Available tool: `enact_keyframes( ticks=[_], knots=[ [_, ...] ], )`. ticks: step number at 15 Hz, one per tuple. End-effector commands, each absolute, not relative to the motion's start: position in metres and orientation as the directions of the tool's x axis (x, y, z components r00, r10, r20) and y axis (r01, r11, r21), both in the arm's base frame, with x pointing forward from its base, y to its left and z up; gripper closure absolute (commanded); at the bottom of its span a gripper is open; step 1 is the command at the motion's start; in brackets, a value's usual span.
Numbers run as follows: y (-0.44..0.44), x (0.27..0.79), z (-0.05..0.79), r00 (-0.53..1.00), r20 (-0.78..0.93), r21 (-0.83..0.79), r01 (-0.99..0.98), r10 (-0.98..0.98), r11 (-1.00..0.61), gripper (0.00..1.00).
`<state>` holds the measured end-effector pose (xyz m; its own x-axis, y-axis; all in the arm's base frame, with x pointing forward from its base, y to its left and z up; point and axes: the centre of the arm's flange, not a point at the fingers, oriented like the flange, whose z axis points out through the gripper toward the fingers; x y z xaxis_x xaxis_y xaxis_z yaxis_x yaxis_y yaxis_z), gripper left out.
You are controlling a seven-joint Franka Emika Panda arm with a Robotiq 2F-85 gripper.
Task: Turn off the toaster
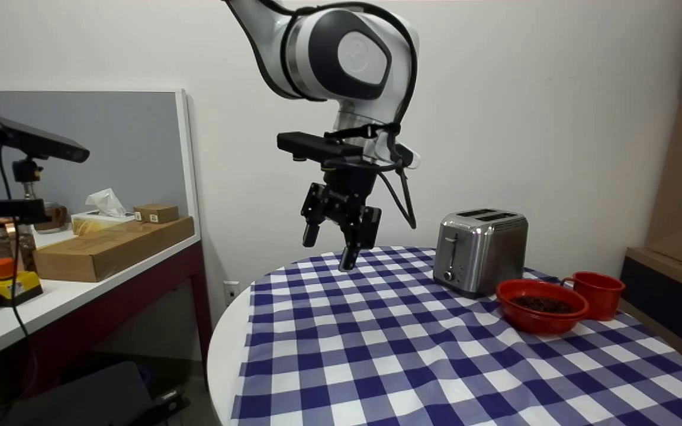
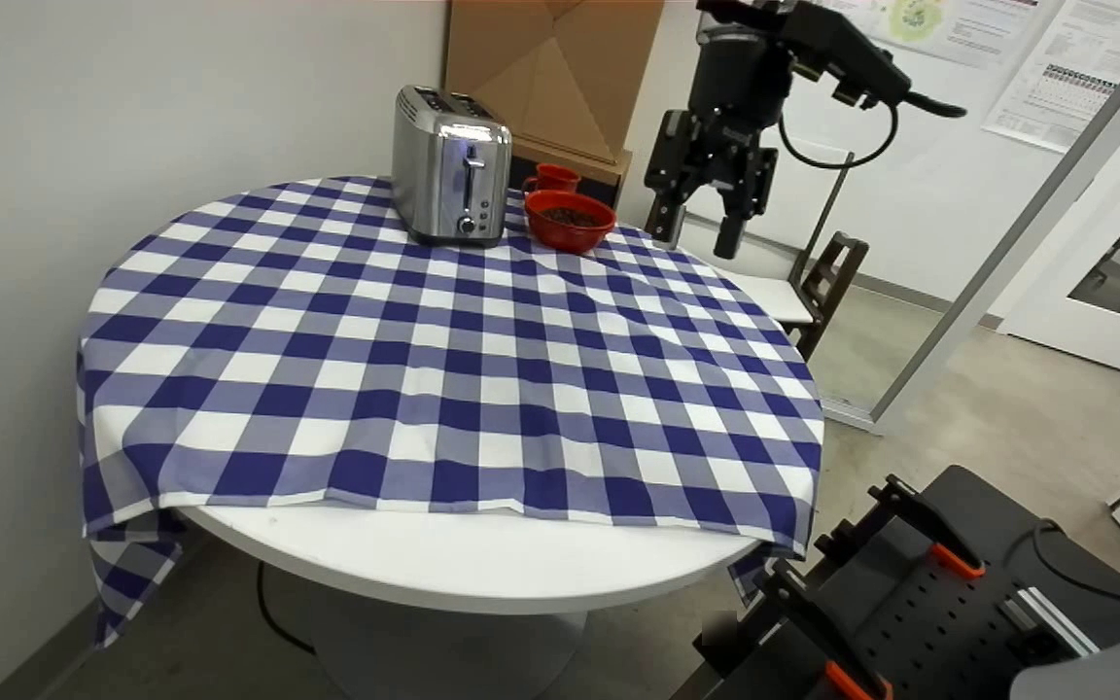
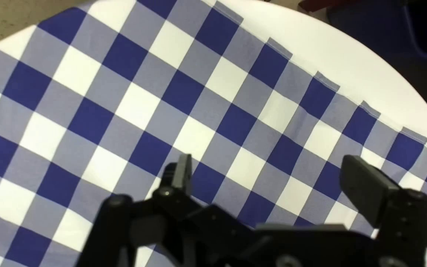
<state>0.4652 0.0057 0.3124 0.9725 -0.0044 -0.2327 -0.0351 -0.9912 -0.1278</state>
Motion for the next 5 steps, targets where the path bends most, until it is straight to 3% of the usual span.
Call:
enact_keyframes(
  ticks=[1, 5],
  knots=[
    [0.003, 0.456, 0.318, 0.974, -0.225, -0.130, -0.044, -0.014, -0.991, 0.00],
    [0.002, 0.445, 0.322, 0.977, -0.211, -0.131, -0.050, -0.021, -0.990, 0.00]
  ],
)
